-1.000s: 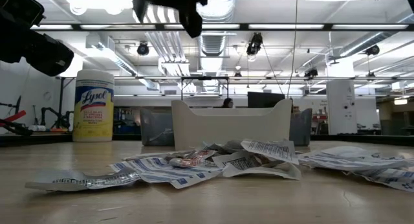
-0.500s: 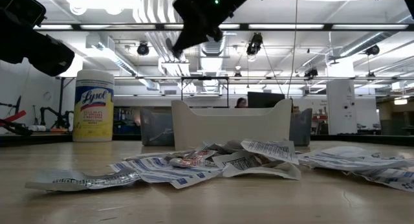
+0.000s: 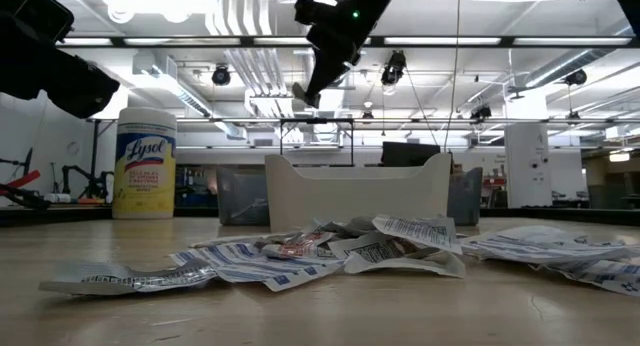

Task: Pick & Place First Aid Supplies
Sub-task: Put the alcohol pad into the left black bin

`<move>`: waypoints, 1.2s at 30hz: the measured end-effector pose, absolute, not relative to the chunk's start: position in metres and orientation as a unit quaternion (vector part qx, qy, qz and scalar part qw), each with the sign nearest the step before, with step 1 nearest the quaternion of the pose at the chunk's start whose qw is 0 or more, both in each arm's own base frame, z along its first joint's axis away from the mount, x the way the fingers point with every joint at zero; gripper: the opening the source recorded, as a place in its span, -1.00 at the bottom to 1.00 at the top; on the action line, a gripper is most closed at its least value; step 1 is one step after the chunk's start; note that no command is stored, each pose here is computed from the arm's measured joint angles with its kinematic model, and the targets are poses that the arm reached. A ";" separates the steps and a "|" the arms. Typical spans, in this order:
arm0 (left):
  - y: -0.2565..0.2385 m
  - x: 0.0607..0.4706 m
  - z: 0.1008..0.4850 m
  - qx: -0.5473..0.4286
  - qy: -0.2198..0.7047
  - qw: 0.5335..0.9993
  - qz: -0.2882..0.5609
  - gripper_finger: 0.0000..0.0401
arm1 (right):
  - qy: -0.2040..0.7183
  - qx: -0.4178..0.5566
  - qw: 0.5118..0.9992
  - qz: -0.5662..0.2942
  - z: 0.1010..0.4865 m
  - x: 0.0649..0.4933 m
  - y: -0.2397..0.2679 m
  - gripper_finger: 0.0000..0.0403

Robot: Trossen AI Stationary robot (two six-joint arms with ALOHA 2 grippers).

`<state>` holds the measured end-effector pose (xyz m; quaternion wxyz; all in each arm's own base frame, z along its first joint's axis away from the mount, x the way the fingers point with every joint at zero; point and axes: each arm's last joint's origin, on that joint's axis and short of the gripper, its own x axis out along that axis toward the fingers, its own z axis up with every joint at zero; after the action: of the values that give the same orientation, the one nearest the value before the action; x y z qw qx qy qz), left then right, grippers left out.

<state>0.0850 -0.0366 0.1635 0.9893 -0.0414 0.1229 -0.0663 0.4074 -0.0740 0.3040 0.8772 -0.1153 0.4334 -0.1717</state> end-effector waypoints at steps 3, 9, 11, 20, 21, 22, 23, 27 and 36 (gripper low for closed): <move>-0.036 0.085 0.164 -0.040 0.122 0.990 -0.057 -0.12 | 0.436 -0.098 0.881 -0.155 0.312 0.405 -0.085 -0.96; -0.036 0.085 0.164 -0.040 0.120 0.991 -0.048 -0.12 | 0.435 -0.068 0.887 -0.142 0.314 0.400 -0.106 -0.96; -0.036 0.085 0.164 -0.040 0.120 0.991 -0.048 -0.12 | 0.436 -0.061 0.888 -0.137 0.313 0.399 -0.110 -0.96; -0.034 0.085 0.164 -0.038 0.117 0.992 -0.028 -0.12 | 0.446 -0.052 0.886 -0.113 0.303 0.397 -0.119 -0.96; -0.034 0.085 0.164 -0.037 0.116 0.992 -0.024 -0.12 | 0.447 -0.048 0.887 -0.105 0.300 0.399 -0.119 -0.96; -0.034 0.085 0.164 -0.037 0.116 0.992 -0.022 -0.12 | 0.448 -0.044 0.887 -0.099 0.297 0.400 -0.121 -0.96; -0.034 0.085 0.164 -0.037 0.116 0.992 -0.021 -0.12 | 0.455 -0.041 0.885 -0.091 0.291 0.403 -0.121 -0.96; -0.034 0.085 0.164 -0.041 0.116 0.992 -0.019 -0.12 | 0.488 -0.049 0.868 -0.071 0.260 0.415 -0.125 -0.96; -0.034 0.085 0.164 -0.049 0.116 0.992 -0.018 -0.12 | 0.533 -0.022 0.845 -0.046 0.209 0.429 -0.140 -0.96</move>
<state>0.0853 -0.0339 0.1638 0.9919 -0.0493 0.1156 -0.0185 0.4289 -0.1400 0.2095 0.8448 -0.0224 0.5326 -0.0463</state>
